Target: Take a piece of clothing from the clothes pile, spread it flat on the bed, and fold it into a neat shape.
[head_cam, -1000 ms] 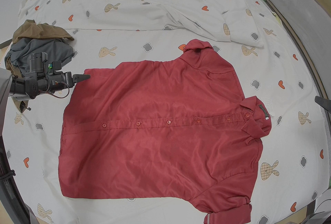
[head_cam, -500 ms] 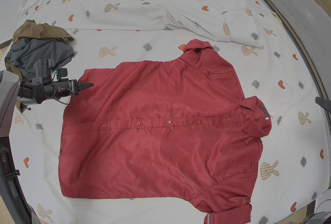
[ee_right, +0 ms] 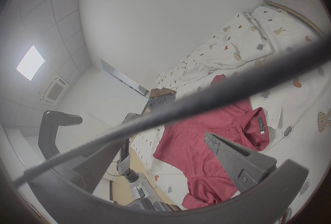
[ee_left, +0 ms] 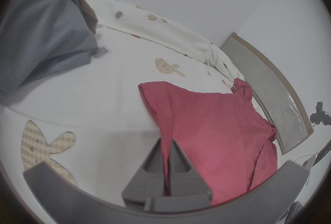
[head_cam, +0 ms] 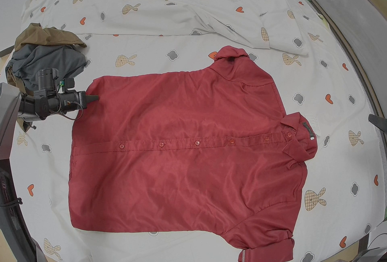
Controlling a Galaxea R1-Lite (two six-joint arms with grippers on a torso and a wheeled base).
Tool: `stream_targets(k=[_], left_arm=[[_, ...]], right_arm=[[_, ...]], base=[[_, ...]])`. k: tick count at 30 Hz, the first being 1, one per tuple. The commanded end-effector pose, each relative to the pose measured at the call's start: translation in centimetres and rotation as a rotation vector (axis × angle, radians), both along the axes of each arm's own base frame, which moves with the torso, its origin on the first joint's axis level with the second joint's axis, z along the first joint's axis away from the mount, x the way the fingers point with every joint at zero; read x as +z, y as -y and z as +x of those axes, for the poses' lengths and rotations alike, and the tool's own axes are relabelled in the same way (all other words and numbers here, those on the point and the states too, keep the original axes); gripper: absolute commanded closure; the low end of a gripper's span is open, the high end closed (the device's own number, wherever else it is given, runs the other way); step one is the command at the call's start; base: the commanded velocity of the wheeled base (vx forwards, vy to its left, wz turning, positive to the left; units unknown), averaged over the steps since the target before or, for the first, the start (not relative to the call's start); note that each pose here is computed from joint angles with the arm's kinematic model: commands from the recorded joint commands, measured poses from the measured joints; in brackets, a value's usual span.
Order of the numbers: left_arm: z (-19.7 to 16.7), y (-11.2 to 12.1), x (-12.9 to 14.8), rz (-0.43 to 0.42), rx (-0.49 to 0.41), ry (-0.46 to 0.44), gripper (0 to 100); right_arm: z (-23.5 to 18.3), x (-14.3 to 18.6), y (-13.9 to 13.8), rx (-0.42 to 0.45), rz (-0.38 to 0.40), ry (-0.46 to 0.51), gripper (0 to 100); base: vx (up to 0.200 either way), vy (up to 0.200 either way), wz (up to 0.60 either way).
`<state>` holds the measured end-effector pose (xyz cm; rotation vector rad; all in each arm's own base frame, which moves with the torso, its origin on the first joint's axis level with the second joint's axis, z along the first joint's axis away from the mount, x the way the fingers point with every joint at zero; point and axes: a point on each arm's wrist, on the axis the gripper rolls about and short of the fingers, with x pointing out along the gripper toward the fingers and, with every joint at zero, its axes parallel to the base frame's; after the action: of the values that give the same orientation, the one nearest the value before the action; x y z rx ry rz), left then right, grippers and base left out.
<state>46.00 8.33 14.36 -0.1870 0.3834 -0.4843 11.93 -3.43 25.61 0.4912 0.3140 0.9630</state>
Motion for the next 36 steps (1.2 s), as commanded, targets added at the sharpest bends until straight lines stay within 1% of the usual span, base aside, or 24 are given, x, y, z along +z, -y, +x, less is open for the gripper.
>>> stream_targets(k=[1, 17, 20, 21, 26, 28, 33, 36], left_arm=[[-0.3, -1.4, 0.5, 0.001, 0.025, 0.021, 100], [-0.2, -1.3, 0.1, -0.014, 0.018, 0.004, 100], [-0.3, -1.4, -0.4, -0.015, 0.019, -0.006, 100], [-0.4, -1.3, -0.5, -0.014, 0.018, -0.008, 0], [-0.9, -1.5, 0.5, -0.019, 0.028, 0.003, 0], [-1.5, -2.2, 1.5, -0.011, 0.046, 0.022, 0], [-4.7, -4.0, 4.8, 0.006, 0.101, 0.072, 0], [-8.3, -5.2, 7.3, 0.022, 0.158, 0.123, 0]], right_arm=[[0.1, -0.1, 0.0, 0.0, 0.002, -0.003, 0], [0.1, -0.2, 0.1, 0.001, 0.004, -0.007, 0], [0.2, -0.2, 0.1, 0.001, 0.005, -0.009, 0], [0.2, -0.2, 0.1, 0.001, 0.005, -0.009, 0], [0.2, -0.2, 0.1, 0.001, 0.006, -0.011, 0], [0.2, -0.2, 0.1, -0.002, 0.005, -0.01, 0], [0.1, -0.2, 0.1, -0.005, 0.004, -0.011, 0], [0.1, -0.2, 0.0, 0.003, 0.002, -0.008, 0]], base=[[0.0, 0.0, 0.0], [0.0, 0.0, 0.0], [0.0, 0.0, 0.0], [0.0, 0.0, 0.0], [0.0, 0.0, 0.0], [0.0, 0.0, 0.0], [0.0, 0.0, 0.0], [0.0, 0.0, 0.0]])
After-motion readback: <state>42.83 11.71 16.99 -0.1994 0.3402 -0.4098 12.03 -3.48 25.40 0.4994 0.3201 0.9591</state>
